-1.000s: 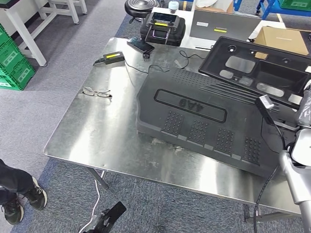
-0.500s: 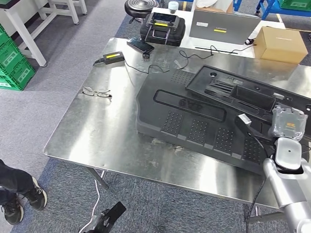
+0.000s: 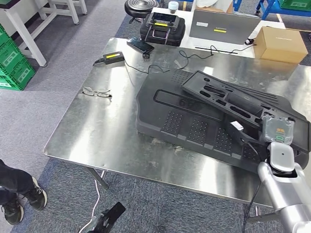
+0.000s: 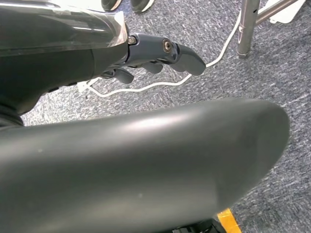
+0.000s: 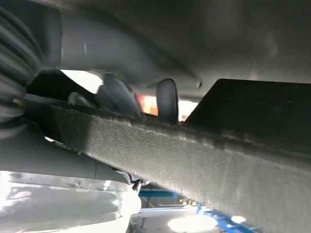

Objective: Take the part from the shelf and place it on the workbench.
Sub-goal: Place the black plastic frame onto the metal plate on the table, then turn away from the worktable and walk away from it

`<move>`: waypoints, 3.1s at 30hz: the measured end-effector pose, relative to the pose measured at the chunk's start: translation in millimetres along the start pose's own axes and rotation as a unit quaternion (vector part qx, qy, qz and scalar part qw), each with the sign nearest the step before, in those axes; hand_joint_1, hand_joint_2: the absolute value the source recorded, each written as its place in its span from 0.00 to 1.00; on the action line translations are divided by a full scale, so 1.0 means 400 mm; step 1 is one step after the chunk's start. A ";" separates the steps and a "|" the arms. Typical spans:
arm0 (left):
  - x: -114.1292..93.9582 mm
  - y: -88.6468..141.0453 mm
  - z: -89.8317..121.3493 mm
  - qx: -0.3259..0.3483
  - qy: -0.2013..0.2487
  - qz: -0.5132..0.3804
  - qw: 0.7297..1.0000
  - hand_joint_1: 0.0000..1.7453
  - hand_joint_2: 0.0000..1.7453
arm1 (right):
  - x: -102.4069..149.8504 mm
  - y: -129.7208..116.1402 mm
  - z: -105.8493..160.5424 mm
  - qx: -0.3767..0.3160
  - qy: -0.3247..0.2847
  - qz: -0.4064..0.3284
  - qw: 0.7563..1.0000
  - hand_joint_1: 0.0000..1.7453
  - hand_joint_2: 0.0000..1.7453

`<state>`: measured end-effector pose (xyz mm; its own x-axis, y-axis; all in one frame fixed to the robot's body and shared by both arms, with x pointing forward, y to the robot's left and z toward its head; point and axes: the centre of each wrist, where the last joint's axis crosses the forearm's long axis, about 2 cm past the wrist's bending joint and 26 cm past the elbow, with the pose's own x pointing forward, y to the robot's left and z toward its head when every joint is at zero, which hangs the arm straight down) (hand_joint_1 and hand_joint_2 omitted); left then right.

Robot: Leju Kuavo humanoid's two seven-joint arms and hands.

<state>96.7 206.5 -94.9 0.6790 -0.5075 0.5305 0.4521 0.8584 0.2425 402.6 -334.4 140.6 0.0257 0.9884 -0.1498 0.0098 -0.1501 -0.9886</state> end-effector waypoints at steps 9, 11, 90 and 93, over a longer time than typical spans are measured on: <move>-0.012 -0.004 0.005 0.004 -0.003 0.014 1.000 0.00 0.00 | -0.016 -0.026 -0.004 0.019 -0.043 -0.004 0.999 0.00 1.00; -0.014 -0.004 0.006 0.004 -0.003 0.015 1.000 0.00 0.00 | -0.021 -0.033 -0.005 0.018 -0.047 -0.003 0.999 0.00 1.00; -0.063 -0.021 0.030 0.054 0.029 0.029 0.998 0.00 0.00 | 0.148 -0.089 0.595 -0.410 -0.080 -0.446 0.792 0.00 0.00; -0.066 -0.021 0.031 0.055 0.031 0.031 0.998 0.00 0.00 | 0.151 -0.090 0.595 -0.413 -0.078 -0.451 0.788 0.00 0.00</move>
<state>68.0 213.5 -100.8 0.7392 -0.4542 0.4973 0.3449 0.8895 0.2998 166.1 -263.8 163.8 -0.4860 0.6837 0.5443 0.6018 0.7135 -0.3589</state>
